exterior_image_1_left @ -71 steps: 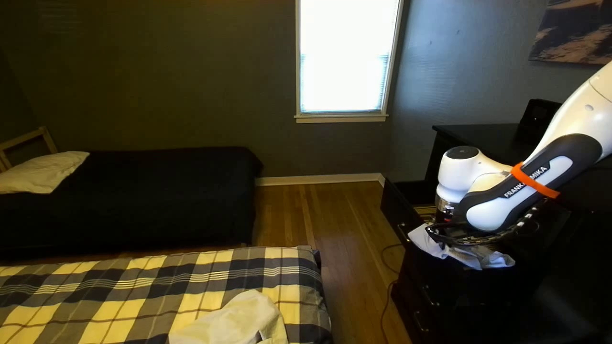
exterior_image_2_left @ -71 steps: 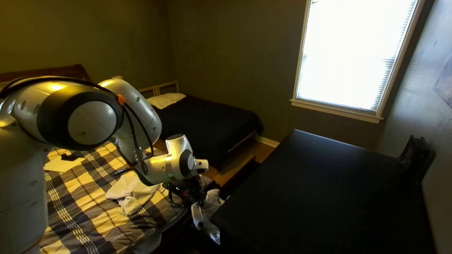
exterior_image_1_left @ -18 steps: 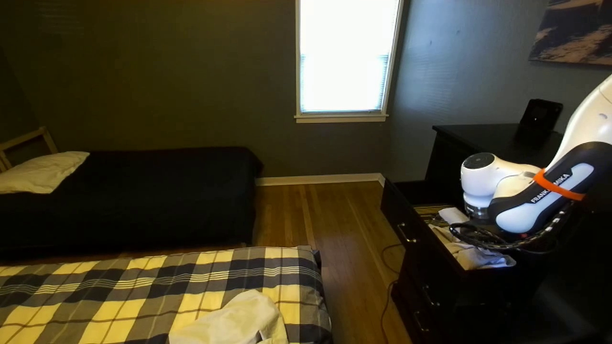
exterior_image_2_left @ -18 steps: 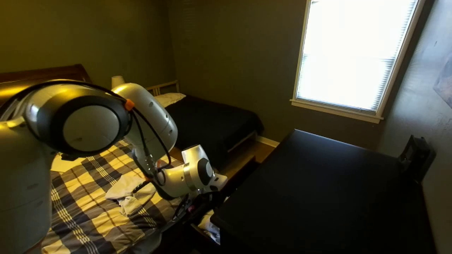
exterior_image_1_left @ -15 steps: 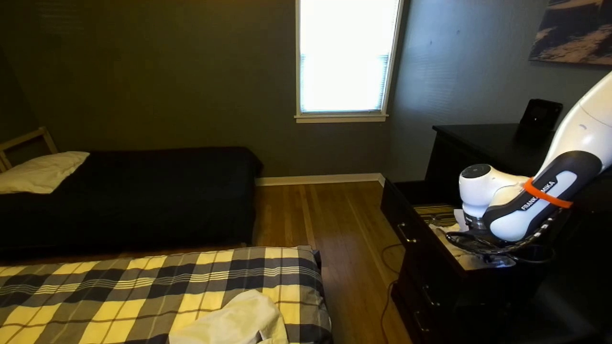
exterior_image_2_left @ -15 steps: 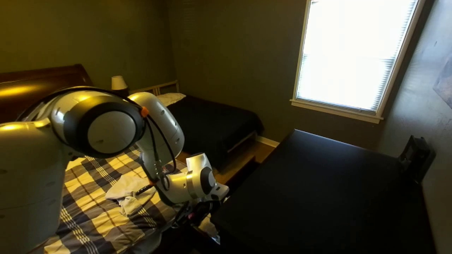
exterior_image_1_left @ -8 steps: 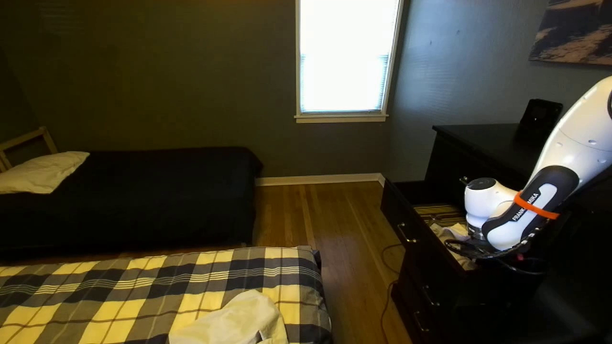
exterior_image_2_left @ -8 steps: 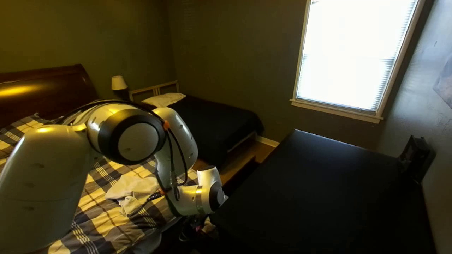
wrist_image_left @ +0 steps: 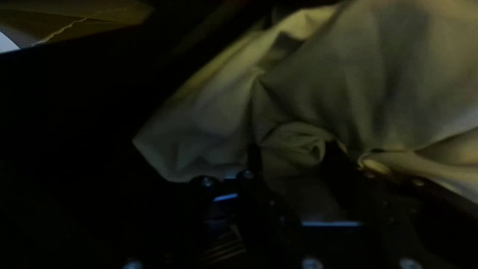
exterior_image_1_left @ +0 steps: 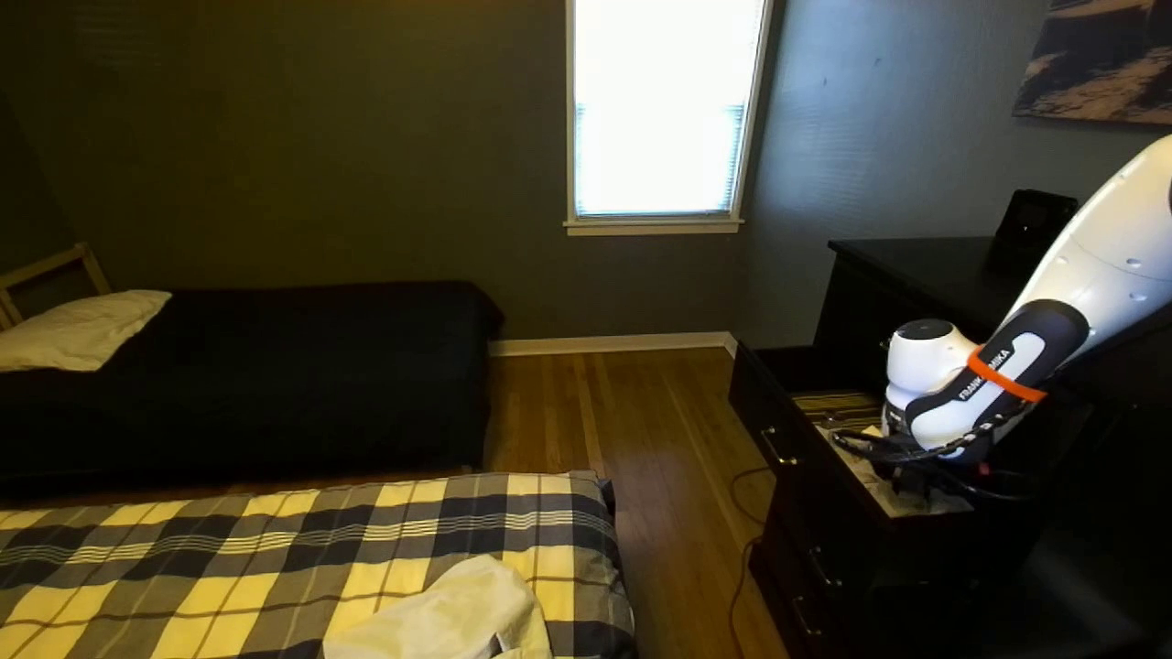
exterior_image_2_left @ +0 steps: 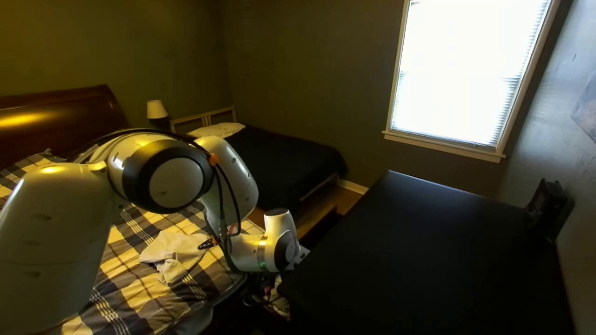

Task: Push the white cloth into the open drawer and then close it

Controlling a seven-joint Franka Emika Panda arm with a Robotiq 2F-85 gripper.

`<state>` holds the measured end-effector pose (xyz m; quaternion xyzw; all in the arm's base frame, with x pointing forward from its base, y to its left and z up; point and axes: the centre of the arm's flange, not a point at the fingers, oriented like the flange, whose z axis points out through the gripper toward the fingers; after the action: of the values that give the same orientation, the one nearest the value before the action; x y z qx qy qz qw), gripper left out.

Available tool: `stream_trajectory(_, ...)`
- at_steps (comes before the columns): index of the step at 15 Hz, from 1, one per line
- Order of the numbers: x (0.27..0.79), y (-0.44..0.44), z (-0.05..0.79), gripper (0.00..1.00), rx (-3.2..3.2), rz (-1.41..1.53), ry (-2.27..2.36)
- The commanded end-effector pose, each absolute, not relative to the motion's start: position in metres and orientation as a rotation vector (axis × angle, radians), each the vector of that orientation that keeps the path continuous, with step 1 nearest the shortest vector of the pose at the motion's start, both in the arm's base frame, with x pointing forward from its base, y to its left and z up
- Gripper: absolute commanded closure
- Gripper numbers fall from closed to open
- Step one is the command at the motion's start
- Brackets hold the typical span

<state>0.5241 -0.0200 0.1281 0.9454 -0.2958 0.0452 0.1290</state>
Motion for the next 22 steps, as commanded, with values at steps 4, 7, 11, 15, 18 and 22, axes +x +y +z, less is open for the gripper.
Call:
stream_trajectory(4,0.525,0.001,0.228,0.01,2.780,0.244,-0.895)
stream_trajectory(7,0.532,0.000,0.251,0.00,2.772,0.308,-0.955)
stream_trajectory(11,0.546,-0.004,0.250,0.00,2.763,0.344,-1.069)
stream_trajectory(15,0.555,-0.008,0.226,0.00,2.678,0.295,-1.312)
stream_trajectory(18,0.562,-0.019,0.208,0.00,2.583,0.283,-1.503)
stream_trajectory(22,0.572,-0.037,0.182,0.00,2.416,0.267,-1.703)
